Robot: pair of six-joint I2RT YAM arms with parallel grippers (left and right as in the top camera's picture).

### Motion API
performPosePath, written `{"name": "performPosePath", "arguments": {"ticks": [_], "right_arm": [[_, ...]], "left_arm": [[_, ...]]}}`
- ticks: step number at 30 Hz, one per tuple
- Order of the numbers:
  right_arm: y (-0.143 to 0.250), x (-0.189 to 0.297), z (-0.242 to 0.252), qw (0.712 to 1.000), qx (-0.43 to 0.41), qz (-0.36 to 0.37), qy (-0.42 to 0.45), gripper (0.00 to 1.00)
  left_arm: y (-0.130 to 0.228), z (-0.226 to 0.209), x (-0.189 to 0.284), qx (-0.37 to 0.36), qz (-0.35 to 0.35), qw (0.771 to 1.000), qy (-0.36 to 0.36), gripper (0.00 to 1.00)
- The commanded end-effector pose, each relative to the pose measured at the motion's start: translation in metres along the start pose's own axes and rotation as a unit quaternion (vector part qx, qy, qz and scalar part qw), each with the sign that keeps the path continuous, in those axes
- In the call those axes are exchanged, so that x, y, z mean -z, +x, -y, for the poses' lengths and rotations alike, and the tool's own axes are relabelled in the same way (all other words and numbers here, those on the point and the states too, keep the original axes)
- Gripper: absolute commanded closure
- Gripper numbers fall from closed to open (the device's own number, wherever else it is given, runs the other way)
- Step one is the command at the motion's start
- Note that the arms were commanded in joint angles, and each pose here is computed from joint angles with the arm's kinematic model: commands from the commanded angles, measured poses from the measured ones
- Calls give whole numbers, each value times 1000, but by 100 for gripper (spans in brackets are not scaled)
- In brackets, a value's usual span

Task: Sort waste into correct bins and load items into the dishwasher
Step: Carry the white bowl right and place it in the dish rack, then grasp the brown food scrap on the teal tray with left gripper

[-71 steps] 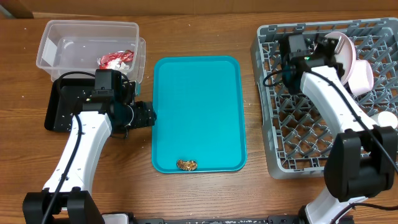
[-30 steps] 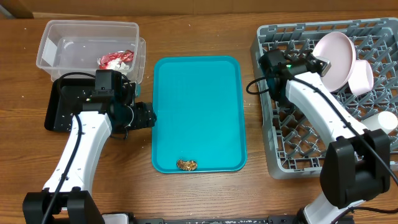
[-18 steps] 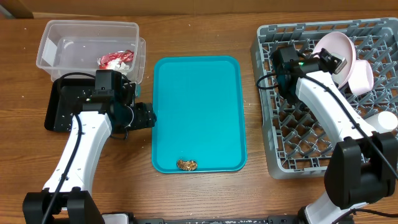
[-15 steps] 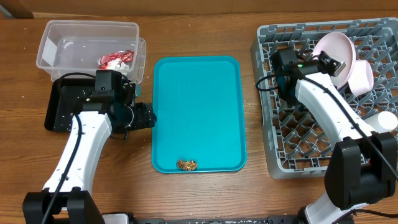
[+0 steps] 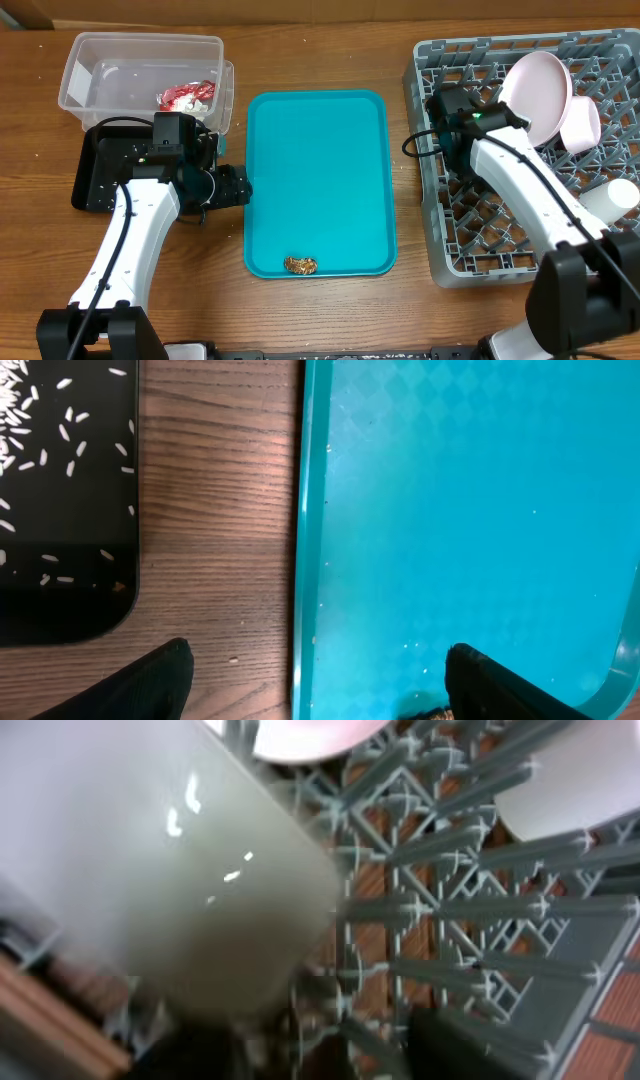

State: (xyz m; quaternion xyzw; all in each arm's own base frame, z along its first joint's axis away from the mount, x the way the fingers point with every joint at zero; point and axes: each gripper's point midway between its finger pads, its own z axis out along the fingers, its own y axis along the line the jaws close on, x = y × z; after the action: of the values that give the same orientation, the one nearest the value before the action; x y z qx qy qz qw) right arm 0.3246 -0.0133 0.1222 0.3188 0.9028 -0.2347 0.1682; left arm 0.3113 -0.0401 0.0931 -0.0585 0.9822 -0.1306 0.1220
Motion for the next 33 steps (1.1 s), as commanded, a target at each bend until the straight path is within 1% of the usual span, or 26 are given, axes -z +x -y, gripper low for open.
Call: {"name": "performPosePath", "arguments": {"ticks": [1, 5, 7, 8, 9, 12, 14, 17, 19, 23, 27, 30, 33], "right_arm": [[-7, 35, 9, 998, 5, 12, -67, 36], [-16, 54, 29, 995, -29, 25, -96, 20], [-23, 59, 39, 992, -56, 28, -111, 9], [-28, 61, 45, 989, -59, 21, -132, 5], [-29, 60, 46, 987, -46, 9, -154, 5], [-28, 52, 52, 983, -40, -27, -176, 2], [-27, 48, 56, 981, -40, -44, -186, 0], [-30, 38, 71, 980, -53, -61, -184, 0], [-31, 33, 80, 980, -64, -67, -175, 0], [-31, 32, 81, 980, -67, -68, -174, 0], [-30, 32, 82, 980, -67, -70, -173, 0], [-30, 32, 82, 980, -66, -71, -172, 0], [-29, 32, 82, 980, -66, -72, -171, 0]], "left_arm": [[-6, 3, 7, -17, 15, 1000, -2, 18], [-6, 4, 7, -17, 15, 1000, -2, 19], [-6, 7, 7, -22, 15, 1000, 0, 20], [-6, 13, 5, -32, 15, 999, 2, 20], [-5, 23, 3, -50, 17, 999, 7, 20], [-2, 51, -2, -128, 23, 992, 6, 20], [7, 63, -6, -183, 17, 983, -14, 15], [36, 91, -12, -265, -16, 964, -16, 4], [62, 104, -14, -302, -49, 952, -15, 2], [87, 104, -16, -327, -90, 940, -32, 2], [104, 99, -28, -309, -141, 940, -38, 2], [116, 100, -41, -297, -180, 938, -26, 2], [134, 101, -58, -276, -235, 932, -6, 4]]}}
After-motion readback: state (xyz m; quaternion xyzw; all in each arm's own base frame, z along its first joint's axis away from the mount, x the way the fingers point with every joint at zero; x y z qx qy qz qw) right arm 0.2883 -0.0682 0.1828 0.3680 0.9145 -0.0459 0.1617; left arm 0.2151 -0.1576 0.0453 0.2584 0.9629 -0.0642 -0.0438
